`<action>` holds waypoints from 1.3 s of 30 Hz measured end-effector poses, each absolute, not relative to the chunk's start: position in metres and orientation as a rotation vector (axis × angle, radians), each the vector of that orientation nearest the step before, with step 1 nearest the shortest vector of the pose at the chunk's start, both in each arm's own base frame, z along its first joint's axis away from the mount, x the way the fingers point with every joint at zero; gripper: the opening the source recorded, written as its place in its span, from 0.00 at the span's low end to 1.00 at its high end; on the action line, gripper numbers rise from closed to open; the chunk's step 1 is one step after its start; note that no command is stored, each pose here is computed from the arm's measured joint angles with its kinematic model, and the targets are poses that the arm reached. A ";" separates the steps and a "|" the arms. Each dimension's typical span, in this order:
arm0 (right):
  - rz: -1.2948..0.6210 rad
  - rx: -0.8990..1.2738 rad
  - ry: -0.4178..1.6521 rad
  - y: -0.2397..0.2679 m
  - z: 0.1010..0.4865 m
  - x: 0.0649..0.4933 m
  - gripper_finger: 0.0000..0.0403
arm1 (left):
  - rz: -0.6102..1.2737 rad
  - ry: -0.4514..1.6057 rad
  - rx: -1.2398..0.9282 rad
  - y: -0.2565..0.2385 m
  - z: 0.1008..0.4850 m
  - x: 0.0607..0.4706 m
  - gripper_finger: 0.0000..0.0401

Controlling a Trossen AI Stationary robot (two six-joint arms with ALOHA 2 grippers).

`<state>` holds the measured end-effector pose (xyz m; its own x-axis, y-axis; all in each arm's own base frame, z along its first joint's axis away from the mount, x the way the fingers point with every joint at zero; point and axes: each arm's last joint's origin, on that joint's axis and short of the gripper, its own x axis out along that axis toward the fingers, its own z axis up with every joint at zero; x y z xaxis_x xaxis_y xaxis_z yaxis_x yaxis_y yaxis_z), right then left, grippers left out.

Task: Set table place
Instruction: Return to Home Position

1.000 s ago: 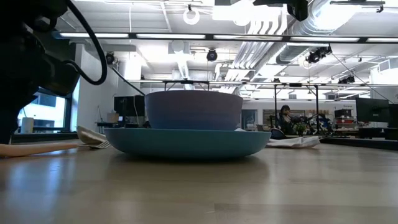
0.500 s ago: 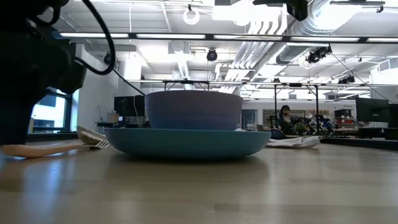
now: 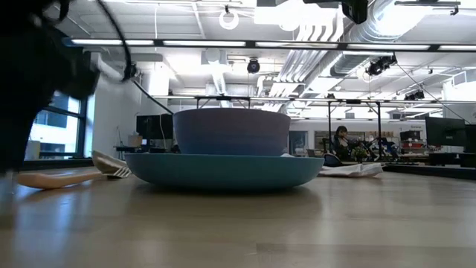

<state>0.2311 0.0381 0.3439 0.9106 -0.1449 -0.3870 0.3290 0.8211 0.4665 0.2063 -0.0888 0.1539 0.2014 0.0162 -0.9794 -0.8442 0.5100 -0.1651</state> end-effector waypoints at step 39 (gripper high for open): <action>-0.053 0.255 -0.223 0.003 0.277 0.153 0.00 | 0.650 0.170 -0.348 -0.004 0.250 0.065 0.00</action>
<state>0.1531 0.0028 0.2765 0.9741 -0.0797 0.2116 0.0235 0.9664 0.2558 0.0652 -0.0040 0.2500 0.7848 0.5618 -0.2616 -0.6180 0.7410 -0.2627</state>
